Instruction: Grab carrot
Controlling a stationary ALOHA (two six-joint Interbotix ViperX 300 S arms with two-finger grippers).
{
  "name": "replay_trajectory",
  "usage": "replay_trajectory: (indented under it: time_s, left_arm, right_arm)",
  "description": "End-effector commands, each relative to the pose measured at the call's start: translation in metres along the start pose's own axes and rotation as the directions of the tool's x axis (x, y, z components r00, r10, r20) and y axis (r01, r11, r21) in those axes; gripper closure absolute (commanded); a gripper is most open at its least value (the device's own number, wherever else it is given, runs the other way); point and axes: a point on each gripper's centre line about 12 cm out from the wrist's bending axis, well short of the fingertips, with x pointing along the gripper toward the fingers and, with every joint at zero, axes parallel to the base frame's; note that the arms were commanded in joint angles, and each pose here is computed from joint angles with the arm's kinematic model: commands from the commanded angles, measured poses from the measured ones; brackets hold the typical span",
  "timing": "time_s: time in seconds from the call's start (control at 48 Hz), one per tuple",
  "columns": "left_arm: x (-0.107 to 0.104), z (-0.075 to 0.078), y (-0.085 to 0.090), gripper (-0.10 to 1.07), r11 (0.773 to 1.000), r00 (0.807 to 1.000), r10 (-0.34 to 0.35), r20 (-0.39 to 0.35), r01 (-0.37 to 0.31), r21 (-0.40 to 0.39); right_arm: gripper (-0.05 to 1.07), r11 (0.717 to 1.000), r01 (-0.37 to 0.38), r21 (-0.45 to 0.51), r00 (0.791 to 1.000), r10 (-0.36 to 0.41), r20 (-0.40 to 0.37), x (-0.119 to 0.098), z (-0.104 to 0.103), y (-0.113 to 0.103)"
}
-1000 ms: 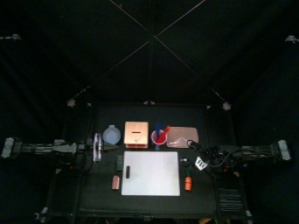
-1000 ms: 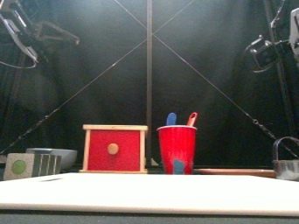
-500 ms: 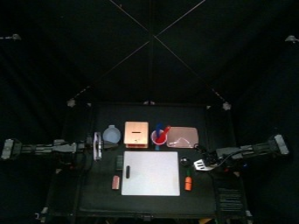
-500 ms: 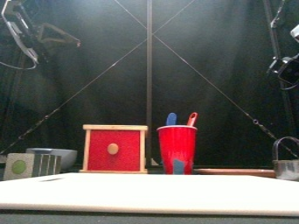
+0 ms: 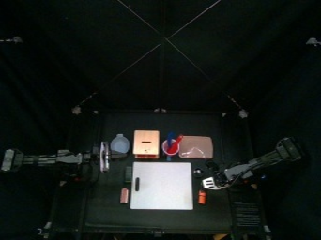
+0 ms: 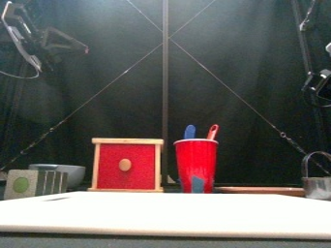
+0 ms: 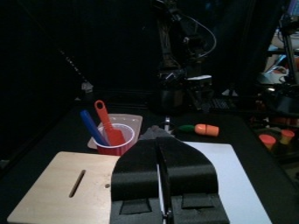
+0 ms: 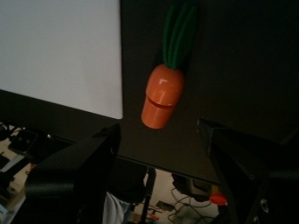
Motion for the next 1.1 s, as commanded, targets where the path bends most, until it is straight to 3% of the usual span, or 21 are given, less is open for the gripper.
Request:
replay_trajectory:
  time_s: [0.0, 0.229, 0.667, 1.083]
  left_arm:
    - [0.002, 0.007, 0.002, 0.91, 1.000, 1.000, 0.011, 0.023, -0.011, 0.000]
    - [0.002, 0.007, 0.003, 0.91, 1.000, 1.000, 0.017, 0.025, -0.017, 0.001]
    - [0.002, 0.006, 0.004, 0.91, 1.000, 1.000, 0.022, 0.022, -0.023, 0.007]
    - [0.001, 0.005, 0.008, 0.91, 0.999, 0.999, 0.038, 0.018, -0.038, 0.006]
  right_arm:
    - [0.05, 1.000, 0.003, 0.015, 1.000, -0.003, 0.013, 0.002, -0.005, 0.005]
    - [0.05, 0.997, 0.046, 0.068, 0.996, -0.051, 0.067, 0.020, -0.005, 0.002]
    - [0.06, 0.991, 0.093, 0.097, 0.992, -0.101, 0.076, 0.056, -0.008, 0.008]
    - [0.31, 0.989, 0.115, 0.092, 0.988, -0.123, 0.092, 0.068, -0.007, 0.010]
